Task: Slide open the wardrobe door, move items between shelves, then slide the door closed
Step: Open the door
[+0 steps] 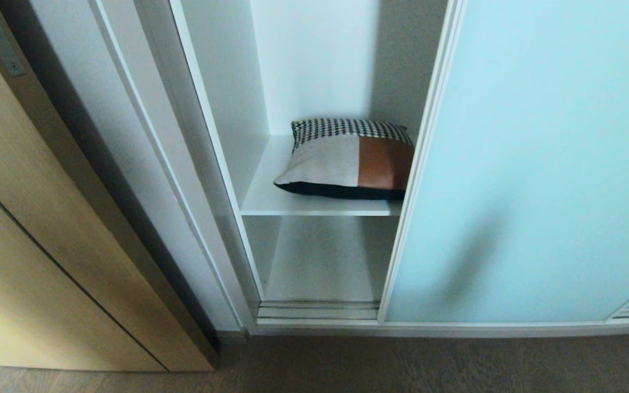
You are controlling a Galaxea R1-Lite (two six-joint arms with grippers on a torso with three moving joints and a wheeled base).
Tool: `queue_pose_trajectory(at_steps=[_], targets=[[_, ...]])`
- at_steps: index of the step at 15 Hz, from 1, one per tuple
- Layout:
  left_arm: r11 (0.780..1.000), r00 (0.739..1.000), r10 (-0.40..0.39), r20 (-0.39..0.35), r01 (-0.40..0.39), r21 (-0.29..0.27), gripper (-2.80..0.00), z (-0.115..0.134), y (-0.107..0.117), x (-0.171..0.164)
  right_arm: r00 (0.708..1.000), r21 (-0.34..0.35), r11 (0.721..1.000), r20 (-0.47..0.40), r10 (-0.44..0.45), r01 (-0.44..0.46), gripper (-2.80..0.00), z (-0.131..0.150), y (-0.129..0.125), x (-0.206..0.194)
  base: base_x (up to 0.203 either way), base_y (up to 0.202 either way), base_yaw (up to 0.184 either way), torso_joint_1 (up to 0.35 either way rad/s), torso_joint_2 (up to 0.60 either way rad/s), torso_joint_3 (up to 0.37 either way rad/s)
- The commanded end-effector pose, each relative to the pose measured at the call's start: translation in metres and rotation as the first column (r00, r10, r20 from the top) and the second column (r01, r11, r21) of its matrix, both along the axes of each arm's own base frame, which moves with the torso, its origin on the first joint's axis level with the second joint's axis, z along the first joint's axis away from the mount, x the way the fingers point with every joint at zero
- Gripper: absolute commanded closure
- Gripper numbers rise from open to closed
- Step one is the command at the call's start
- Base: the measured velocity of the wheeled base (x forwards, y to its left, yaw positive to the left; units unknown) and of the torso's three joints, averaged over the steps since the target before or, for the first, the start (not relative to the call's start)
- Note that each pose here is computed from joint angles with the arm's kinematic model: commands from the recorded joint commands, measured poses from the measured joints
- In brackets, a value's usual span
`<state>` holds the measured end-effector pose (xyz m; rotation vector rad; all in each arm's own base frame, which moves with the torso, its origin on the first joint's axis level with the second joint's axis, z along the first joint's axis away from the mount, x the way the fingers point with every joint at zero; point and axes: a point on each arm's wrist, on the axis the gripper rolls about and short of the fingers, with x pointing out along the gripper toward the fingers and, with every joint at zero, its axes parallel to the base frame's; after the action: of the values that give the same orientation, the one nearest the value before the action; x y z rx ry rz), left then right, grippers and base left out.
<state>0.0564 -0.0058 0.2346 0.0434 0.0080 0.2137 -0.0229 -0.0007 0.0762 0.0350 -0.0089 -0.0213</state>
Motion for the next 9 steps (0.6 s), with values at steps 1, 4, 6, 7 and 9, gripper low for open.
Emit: queue_pose_trajectory(at_steps=[1, 4, 6, 7, 9], targets=[[0.996, 0.993, 0.091, 0.074, -0.089, -0.024, 0.0, -0.025, 0.015, -0.049, 1.0, 0.0, 1.0, 0.002, 0.0, 0.0, 0.0, 0.0, 0.0, 0.0, 0.0, 0.0, 0.0, 0.0, 0.0, 0.0], [0.984, 0.984, 0.177, -0.006, -0.177, -0.008, 0.0, -0.071, 0.019, -0.071, 1.0, 0.0, 1.0, 0.002, 0.001, -0.001, 0.0, 0.0, 0.0, 0.0, 0.0, 0.0, 0.0, 0.0, 0.0, 0.0], [0.954, 0.957, 0.291, -0.023, -0.291, -0.067, 0.0, -0.082, 0.02, -0.07, 1.0, 0.0, 1.0, 0.002, 0.0, 0.0, 0.0, 0.0, 0.0, 0.0, 0.0, 0.0, 0.0, 0.0, 0.0, 0.0], [0.942, 0.944, 0.328, -0.036, -0.33, -0.063, 0.0, -0.085, 0.02, -0.071, 1.0, 0.0, 1.0, 0.001, 0.0, 0.0, 0.0, 0.0, 0.0, 0.0, 0.0, 0.0, 0.0, 0.0, 0.0, 0.0], [0.942, 0.942, 0.332, -0.035, -0.333, -0.025, 0.0, -0.092, 0.019, -0.078, 1.0, 0.0, 1.0, 0.002, 0.0, 0.0, 0.0, 0.0, 0.0, 0.0, 0.0, 0.0, 0.0, 0.0, 0.0, 0.0]])
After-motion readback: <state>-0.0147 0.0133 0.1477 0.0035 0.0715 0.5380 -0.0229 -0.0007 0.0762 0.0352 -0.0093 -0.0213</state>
